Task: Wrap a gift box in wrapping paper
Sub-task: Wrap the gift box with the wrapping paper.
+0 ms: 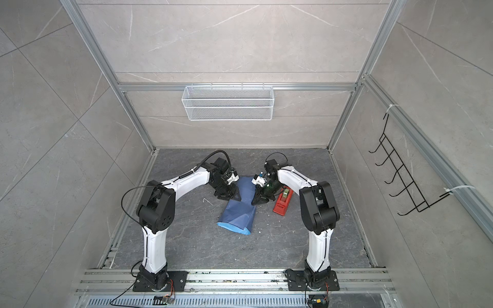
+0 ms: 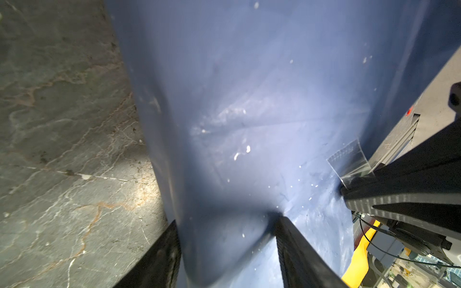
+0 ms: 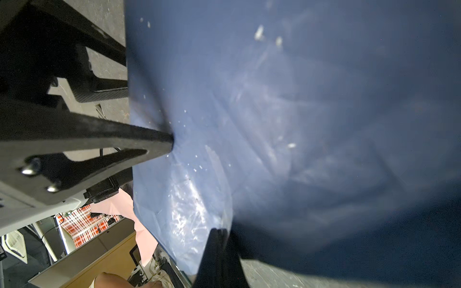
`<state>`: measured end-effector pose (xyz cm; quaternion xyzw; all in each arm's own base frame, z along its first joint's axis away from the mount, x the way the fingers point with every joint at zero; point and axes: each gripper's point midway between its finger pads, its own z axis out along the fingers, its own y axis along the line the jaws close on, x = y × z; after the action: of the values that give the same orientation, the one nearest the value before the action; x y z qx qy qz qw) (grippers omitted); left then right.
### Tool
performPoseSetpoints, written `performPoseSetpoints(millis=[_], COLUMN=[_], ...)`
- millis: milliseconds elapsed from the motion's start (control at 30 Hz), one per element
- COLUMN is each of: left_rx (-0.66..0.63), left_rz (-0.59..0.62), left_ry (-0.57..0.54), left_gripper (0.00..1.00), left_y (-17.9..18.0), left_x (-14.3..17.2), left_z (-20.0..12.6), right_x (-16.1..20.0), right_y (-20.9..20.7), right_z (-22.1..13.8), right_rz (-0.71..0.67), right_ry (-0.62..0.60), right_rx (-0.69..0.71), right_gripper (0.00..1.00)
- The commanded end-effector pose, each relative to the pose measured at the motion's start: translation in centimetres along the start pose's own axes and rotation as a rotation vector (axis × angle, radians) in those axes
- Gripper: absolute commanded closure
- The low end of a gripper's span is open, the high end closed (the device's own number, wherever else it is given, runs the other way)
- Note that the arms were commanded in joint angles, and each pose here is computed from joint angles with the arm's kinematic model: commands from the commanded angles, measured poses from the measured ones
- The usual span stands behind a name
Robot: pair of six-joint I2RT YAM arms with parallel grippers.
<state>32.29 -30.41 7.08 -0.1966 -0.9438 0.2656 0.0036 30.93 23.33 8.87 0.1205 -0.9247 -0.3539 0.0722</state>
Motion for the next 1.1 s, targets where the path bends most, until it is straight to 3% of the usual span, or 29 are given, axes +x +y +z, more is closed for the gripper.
performPoseSetpoints(millis=[0, 233, 1067], left_rx=[-0.131, -0.133, -0.121], left_rz=[-0.011, -0.008, -0.005], left_ry=[0.106, 0.104, 0.096], left_gripper=[0.39, 0.39, 0.39], left_y=[2.6, 2.5, 2.2], left_x=[2.4, 2.5, 2.4], left_z=[3.4, 3.3, 3.2], right_x=[0.6, 1.2, 0.2], right_y=[-2.0, 0.6, -2.0], right_z=[0.5, -1.3, -0.8], right_rz=[0.044, 0.031, 0.065], right_ry=[0.056, 0.070, 0.151], right_rx=[0.078, 0.016, 0.137], right_gripper=[1.00, 1.00, 1.00])
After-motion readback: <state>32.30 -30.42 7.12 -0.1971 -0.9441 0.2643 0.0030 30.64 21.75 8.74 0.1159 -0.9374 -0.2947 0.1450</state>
